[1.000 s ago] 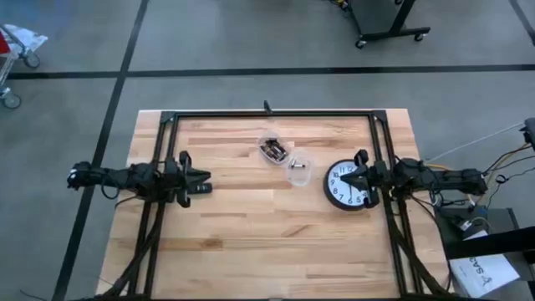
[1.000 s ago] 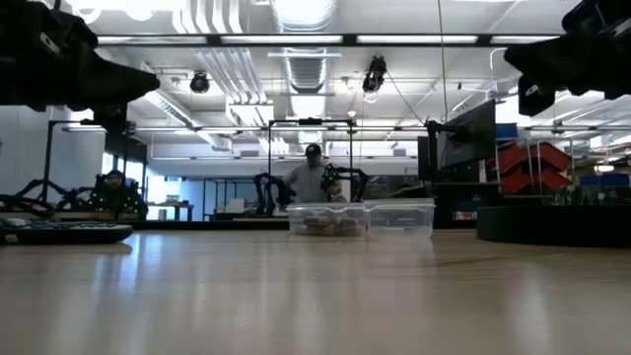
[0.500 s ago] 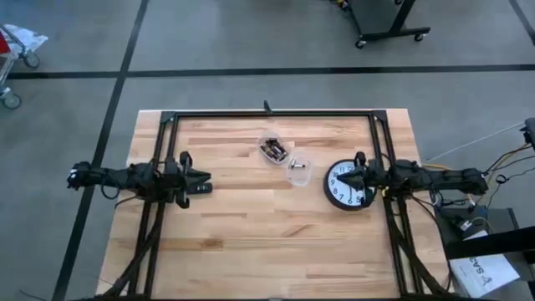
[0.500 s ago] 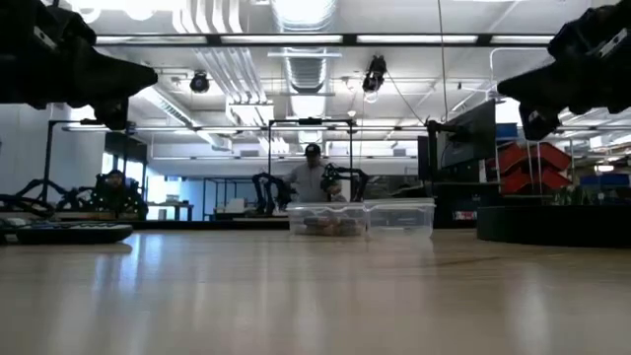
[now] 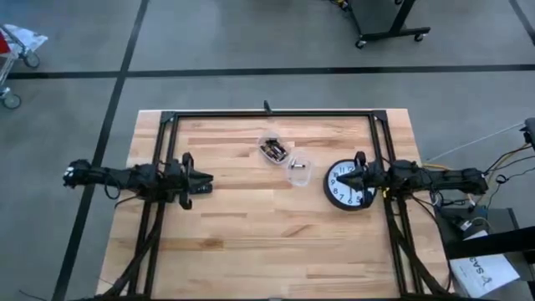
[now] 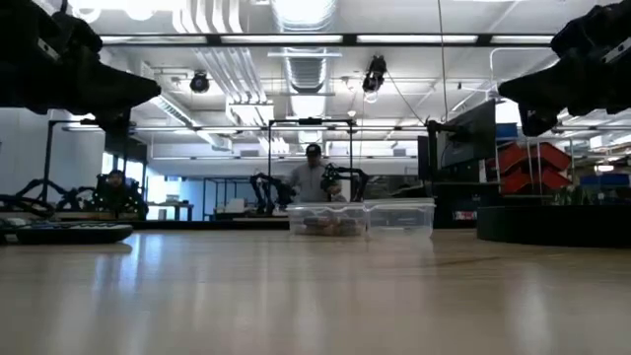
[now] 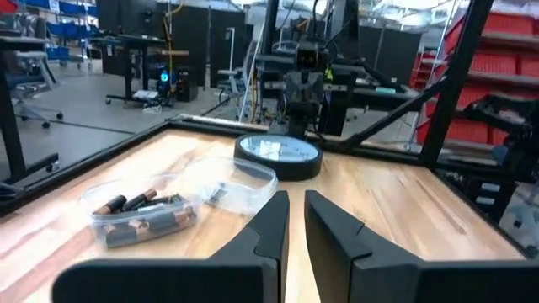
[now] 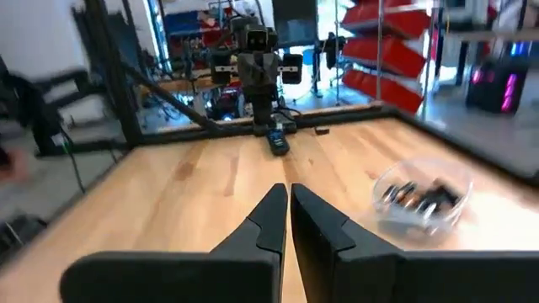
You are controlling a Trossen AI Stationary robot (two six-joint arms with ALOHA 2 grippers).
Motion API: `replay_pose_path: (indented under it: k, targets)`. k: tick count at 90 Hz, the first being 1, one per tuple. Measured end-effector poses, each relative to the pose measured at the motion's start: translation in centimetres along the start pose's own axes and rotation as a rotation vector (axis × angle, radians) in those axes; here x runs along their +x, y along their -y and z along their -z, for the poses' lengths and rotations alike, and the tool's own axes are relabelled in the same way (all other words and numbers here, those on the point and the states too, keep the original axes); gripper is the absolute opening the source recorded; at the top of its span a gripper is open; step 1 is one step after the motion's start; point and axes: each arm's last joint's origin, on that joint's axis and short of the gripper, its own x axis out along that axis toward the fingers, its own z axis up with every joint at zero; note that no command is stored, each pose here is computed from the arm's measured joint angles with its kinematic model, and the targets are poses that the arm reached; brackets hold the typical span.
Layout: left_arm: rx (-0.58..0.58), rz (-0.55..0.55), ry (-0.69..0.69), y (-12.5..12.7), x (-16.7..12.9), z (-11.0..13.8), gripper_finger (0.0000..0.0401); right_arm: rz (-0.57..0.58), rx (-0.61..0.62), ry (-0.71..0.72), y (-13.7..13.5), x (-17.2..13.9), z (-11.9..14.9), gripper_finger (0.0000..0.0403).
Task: Insert battery
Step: Return to Home Position
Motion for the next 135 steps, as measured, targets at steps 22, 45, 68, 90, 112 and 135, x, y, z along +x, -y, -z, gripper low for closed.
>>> replay_pose_path:
  k: [22,45,68,90,112,135]
  targets:
    - [0.014,-0.008,-0.052,0.0,0.3,0.5,0.0022,0.004,-0.071,0.011,0.0,0.0,-0.1,0.0002]
    - [-0.013,-0.015,-0.095,0.1,0.5,0.6,0.0022,0.003,-0.072,0.015,0.0,0.0,-0.1,0.0002]
    - [0.008,0.003,-0.085,0.0,-0.1,-0.3,0.0022,0.003,-0.071,0.017,0.0,0.0,-0.2,0.0002]
    - [-0.008,0.119,0.005,0.2,-0.8,-0.7,0.0022,0.003,-0.071,0.016,0.0,0.0,-0.1,0.0002]
    - [-0.051,0.116,-0.032,0.3,-0.6,-0.4,0.0022,0.003,-0.071,0.017,0.0,0.0,-0.2,0.0002]
    - [-0.053,0.1,-0.096,0.3,-0.2,0.1,0.0022,0.003,-0.071,0.016,0.0,0.0,-0.1,0.0002]
